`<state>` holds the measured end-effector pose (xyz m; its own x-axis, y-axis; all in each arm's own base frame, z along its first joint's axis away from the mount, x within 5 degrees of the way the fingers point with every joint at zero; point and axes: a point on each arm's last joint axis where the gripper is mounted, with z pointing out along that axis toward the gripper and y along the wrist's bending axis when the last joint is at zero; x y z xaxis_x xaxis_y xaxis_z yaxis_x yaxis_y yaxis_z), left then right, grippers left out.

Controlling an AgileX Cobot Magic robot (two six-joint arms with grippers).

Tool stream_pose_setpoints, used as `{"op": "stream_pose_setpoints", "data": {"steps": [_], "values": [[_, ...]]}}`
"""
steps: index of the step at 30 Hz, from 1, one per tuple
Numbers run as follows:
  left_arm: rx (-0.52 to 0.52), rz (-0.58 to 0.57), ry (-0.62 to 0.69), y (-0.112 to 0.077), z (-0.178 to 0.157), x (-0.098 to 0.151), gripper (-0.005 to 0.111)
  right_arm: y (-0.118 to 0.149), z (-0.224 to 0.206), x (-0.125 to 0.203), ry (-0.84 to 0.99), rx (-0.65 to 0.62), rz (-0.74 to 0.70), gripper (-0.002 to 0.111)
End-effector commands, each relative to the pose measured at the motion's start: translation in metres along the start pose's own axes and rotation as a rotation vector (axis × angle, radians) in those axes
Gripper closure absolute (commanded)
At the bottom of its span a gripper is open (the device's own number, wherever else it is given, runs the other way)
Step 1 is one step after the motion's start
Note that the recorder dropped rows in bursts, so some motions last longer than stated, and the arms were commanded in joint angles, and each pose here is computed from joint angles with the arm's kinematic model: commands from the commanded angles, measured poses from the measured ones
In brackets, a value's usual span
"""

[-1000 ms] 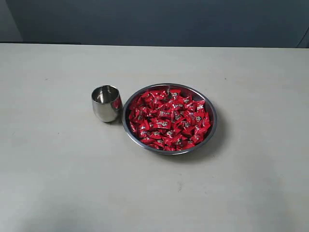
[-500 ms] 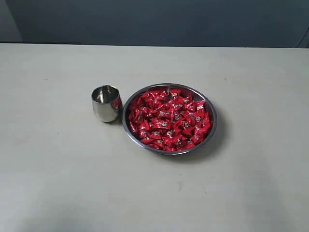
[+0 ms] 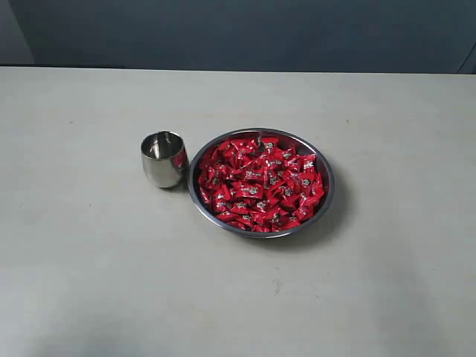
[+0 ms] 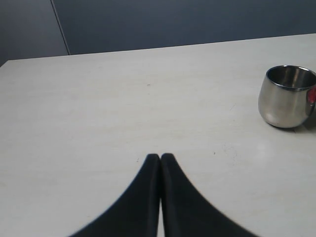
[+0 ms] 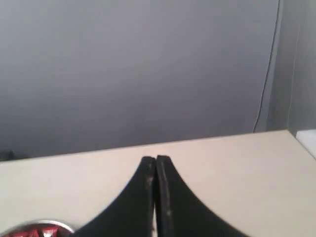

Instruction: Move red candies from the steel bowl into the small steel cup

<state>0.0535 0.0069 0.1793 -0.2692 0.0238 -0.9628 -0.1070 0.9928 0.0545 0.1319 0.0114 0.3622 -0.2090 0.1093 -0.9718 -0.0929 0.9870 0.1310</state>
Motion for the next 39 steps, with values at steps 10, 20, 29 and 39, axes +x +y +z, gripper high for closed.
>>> {"op": "stream_pose_setpoints", "data": {"steps": [10,20,29,39], "values": [[0.004,0.002,-0.018,0.000,-0.001,-0.003,0.106,0.023,0.130,0.005,0.646,-0.156,-0.171,0.109],[0.004,0.002,-0.018,0.000,-0.001,-0.003,0.106,0.057,0.188,0.045,0.829,-0.242,-0.304,0.109],[0.004,0.002,-0.018,0.000,-0.001,-0.003,0.106,0.081,0.216,0.078,0.931,-0.296,-0.346,0.100],[0.004,0.002,-0.018,0.000,-0.001,-0.003,0.106,0.161,0.245,0.131,1.040,-0.497,-0.415,0.070]]}}
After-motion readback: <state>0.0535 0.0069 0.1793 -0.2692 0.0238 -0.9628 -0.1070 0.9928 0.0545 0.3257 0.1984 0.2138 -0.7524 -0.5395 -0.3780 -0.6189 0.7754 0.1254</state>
